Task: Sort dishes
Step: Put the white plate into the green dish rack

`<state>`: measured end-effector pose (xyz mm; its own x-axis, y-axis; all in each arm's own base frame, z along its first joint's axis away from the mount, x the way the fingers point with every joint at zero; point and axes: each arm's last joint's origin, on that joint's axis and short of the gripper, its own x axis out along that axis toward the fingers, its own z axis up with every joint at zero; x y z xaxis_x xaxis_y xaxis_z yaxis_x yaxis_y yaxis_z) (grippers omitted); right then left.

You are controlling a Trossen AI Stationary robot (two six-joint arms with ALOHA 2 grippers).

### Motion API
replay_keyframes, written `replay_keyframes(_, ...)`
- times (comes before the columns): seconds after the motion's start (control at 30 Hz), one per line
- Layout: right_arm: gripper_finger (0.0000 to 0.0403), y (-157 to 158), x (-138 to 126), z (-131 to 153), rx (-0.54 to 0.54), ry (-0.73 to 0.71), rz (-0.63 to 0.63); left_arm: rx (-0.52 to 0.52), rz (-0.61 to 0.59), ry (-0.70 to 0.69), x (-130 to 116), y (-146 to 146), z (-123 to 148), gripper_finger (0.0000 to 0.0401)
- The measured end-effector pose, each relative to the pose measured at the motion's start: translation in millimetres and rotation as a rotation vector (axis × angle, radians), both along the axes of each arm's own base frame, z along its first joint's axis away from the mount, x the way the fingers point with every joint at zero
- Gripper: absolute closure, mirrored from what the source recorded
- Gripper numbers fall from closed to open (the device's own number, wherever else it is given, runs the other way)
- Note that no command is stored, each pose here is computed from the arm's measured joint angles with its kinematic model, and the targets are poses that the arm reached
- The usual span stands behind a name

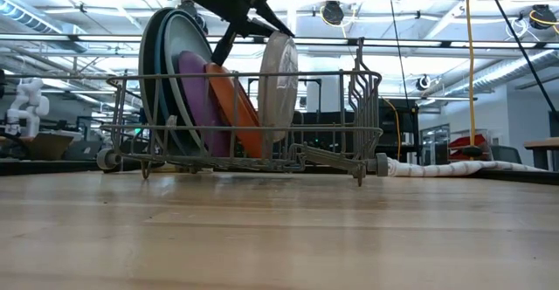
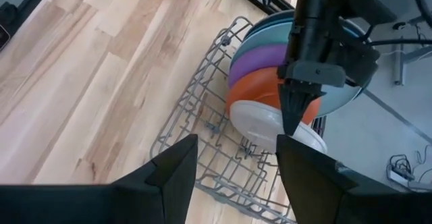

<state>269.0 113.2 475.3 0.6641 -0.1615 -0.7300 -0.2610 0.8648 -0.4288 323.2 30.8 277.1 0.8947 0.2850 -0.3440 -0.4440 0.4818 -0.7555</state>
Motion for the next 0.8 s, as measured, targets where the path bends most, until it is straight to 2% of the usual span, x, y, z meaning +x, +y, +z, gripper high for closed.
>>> replay_keyframes(0.23, 0.0209, 2, -1, 0, 0.001, 0.005, 0.003, 0.0, -0.01, -0.053, 2, -3, 4, 0.04)
replay_keyframes(0.8, 0.0209, 2, -1, 0, 0.001, 0.003, 0.004, -0.023, 0.047, -0.011, 6, -12, -6, 0.04)
